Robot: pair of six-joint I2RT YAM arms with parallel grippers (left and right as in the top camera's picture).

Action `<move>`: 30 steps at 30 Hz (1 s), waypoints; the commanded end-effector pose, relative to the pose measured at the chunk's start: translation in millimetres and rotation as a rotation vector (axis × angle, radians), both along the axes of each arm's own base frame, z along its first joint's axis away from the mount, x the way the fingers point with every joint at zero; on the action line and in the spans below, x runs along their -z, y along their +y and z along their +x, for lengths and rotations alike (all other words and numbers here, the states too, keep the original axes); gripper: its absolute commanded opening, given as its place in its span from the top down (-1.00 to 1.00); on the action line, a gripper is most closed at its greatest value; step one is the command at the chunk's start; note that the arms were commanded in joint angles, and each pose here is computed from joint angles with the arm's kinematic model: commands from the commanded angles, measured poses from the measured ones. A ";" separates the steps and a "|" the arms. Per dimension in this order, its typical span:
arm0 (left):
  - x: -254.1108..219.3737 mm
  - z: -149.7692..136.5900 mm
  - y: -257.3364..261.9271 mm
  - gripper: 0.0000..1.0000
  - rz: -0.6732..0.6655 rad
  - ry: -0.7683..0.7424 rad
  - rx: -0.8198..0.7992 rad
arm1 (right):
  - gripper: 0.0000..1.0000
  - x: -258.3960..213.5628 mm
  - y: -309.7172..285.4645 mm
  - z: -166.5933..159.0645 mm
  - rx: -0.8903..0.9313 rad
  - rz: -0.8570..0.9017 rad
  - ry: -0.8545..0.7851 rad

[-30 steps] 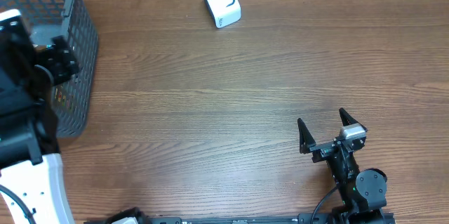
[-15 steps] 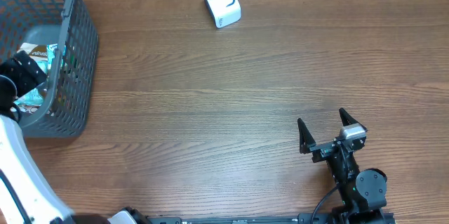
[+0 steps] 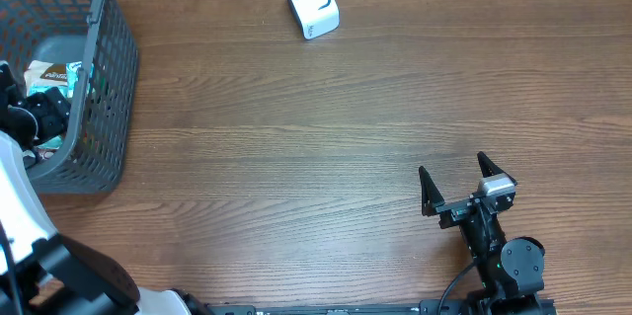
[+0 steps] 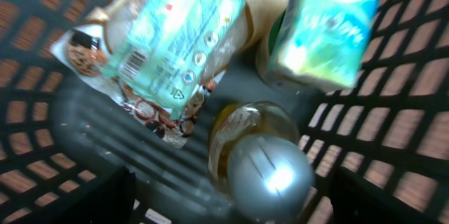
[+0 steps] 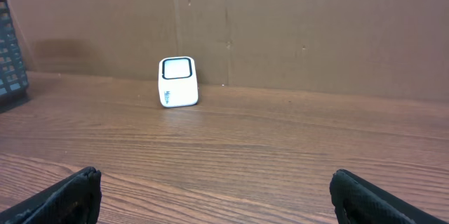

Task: Scan the item barcode
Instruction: 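Grasp the yellow Vim soap bottle in the basket with the left gripper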

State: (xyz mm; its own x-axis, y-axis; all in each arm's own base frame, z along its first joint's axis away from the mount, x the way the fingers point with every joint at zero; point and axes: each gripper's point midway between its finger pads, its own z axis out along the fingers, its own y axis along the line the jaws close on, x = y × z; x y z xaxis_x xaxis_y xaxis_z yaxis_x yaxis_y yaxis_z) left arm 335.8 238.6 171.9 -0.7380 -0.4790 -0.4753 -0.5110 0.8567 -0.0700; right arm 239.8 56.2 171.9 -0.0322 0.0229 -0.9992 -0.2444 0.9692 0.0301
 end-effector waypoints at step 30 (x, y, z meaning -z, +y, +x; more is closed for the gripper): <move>57.0 27.9 3.9 -0.50 -0.066 0.046 0.101 | -1.00 1.6 -0.3 0.2 0.001 -0.004 -0.005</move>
State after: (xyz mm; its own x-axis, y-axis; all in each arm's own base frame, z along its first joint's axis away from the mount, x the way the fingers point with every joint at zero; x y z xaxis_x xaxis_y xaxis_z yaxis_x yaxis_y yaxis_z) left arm 356.2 243.0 117.1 -0.7965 -0.4505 -0.4033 -0.4497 0.8872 -0.1030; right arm 239.7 56.3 171.8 -0.0327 0.0232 -0.9992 -0.2447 0.9691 0.0305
